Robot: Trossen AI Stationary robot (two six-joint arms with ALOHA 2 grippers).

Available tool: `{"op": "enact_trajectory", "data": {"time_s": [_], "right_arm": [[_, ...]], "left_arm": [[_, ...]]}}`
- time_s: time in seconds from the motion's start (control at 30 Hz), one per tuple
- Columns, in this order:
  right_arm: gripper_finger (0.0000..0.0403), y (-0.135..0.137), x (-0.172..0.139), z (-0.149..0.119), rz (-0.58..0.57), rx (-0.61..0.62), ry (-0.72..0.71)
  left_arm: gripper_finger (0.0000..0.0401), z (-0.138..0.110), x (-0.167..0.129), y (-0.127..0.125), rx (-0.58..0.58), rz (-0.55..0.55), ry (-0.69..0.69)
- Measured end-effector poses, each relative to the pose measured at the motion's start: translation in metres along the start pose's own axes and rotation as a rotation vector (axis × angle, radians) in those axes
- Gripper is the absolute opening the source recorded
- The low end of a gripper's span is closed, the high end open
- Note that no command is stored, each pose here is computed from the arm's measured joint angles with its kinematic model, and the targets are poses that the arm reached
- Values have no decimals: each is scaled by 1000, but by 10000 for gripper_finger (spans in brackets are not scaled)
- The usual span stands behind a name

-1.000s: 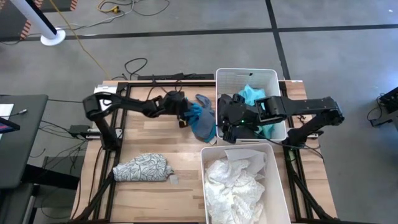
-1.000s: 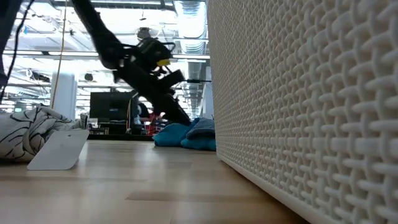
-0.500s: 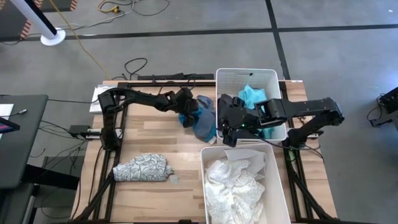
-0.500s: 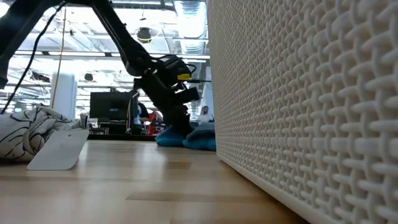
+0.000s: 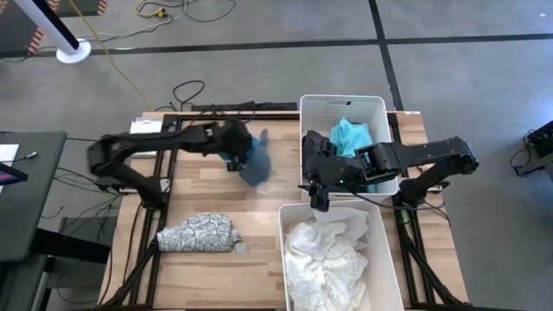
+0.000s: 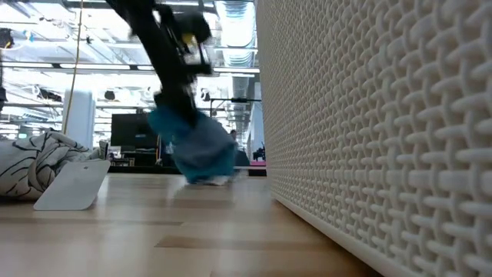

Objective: Sort clothes
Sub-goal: Put the blue short into the top white laundry bin

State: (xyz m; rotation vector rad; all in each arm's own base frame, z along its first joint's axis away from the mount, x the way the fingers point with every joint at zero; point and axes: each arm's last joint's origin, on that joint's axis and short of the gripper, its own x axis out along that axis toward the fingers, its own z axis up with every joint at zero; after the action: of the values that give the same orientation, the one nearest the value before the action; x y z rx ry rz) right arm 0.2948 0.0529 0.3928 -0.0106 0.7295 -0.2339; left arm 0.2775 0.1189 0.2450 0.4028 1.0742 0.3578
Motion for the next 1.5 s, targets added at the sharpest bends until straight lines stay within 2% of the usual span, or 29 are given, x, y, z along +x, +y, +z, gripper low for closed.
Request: {"op": "enact_trajectory", "data": {"time_s": [0.07, 0.1, 0.13, 0.2, 0.27, 0.3, 0.37, 0.47, 0.5, 0.53, 0.6, 0.63, 0.67, 0.8, 1.0, 1.1, 1.3, 1.5], "right_arm": [[292, 2, -1, 0, 4, -4, 0], [292, 2, -1, -1, 6, -6, 0], [292, 4, 0, -1, 8, -9, 1], [292, 4, 1, -1, 7, -13, 4], [292, 4, 2, -1, 7, -17, 4], [292, 4, 2, 0, 8, -16, 1], [292, 4, 2, 0, 10, -17, -8], [292, 5, 2, 3, 15, -14, -33], [292, 5, 2, 4, 17, -12, -42], [292, 5, 2, 5, 19, -10, -49], [292, 5, 2, 5, 20, -11, -55], [292, 5, 2, 6, 20, -10, -57], [292, 5, 2, 6, 20, -10, -57], [292, 5, 2, 5, 20, -10, -56], [292, 6, 2, 5, 20, -14, -50], [292, 8, 1, 4, 24, -20, -47], [292, 15, -2, 6, 51, -74, -88], [292, 24, -7, 18, 86, -106, -227]], "left_arm": [[19, 2, -35, 2, 1, 139, -39], [19, 3, -52, 1, 2, 174, -80], [19, 4, -67, -1, 25, 166, -130], [19, 2, -88, -11, 133, 42, -219], [19, -2, -95, -27, 228, -60, -197], [19, -5, -95, -32, 254, -61, -149], [19, -12, -92, -37, 275, 21, -4], [19, -15, -88, -29, 174, 360, 166], [19, -16, -87, -28, 159, 403, 190], [19, -17, -86, -29, 169, 362, 190], [19, -16, -85, -36, 180, 117, 107], [19, -13, -84, -38, 151, 43, 47], [19, -8, -85, -38, 111, 39, 0], [19, -1, -92, -32, 27, 194, -63], [19, 6, -117, -19, -76, 247, -267], [19, 6, -135, -13, -109, 221, -409], [19, 11, -157, -7, -128, 94, -666], [19, 18, -157, -8, -130, 34, -733]]}}
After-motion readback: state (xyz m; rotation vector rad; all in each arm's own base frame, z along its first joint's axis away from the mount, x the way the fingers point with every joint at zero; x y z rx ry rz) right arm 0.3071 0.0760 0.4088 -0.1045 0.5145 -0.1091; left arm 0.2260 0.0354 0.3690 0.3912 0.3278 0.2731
